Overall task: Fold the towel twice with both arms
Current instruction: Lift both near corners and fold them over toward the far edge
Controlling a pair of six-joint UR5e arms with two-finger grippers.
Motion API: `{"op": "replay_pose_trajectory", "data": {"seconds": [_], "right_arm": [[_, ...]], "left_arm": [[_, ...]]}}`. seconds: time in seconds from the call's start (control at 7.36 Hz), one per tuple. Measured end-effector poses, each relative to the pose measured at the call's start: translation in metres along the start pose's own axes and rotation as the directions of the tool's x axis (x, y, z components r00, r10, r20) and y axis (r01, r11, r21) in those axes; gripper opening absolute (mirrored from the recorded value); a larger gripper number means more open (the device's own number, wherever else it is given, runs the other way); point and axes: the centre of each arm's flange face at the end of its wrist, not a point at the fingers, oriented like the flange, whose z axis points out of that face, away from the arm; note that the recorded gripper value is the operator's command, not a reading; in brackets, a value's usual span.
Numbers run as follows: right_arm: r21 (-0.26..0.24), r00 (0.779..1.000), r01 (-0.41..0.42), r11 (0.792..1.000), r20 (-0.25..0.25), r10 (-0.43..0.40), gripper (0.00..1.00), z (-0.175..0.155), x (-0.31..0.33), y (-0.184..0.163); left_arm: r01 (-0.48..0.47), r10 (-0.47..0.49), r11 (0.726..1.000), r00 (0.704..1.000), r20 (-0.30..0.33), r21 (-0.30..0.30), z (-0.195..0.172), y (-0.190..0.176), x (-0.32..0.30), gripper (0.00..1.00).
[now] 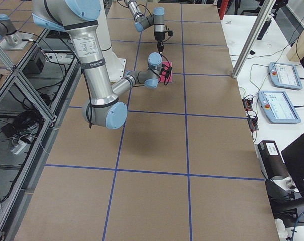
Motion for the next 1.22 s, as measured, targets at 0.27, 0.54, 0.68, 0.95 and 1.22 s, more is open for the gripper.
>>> {"op": "replay_pose_trajectory", "data": {"seconds": [0.27, 0.54, 0.68, 0.95, 1.22], "right_arm": [[0.035, 1.0, -0.002, 0.999, 0.001, 0.002, 0.0, 0.008, -0.005, -0.007], [0.061, 1.0, -0.004, 0.998, 0.005, 0.004, 0.0, 0.01, -0.006, -0.011], [0.069, 1.0, -0.005, 0.998, 0.006, 0.005, 0.0, 0.009, -0.007, -0.014], [0.083, 1.0, -0.011, 0.996, 0.003, 0.011, 0.0, 0.008, -0.006, -0.022], [0.091, 1.0, -0.015, 0.996, 0.0, 0.015, 0.0, 0.011, -0.007, -0.028]], "left_arm": [[0.015, -0.016, 1.0, 1.0, 0.021, 0.017, 0.006, -0.014, -0.007, 0.0], [0.028, -0.029, 0.999, 0.999, 0.043, 0.028, 0.012, -0.024, -0.016, 0.0], [0.03, -0.032, 0.999, 0.998, 0.048, 0.029, 0.014, -0.026, -0.018, 0.0], [0.034, -0.036, 0.999, 0.998, 0.057, 0.03, 0.018, -0.028, -0.021, 0.0], [0.036, -0.038, 0.999, 0.997, 0.061, 0.031, 0.02, -0.029, -0.022, 0.0]]}}
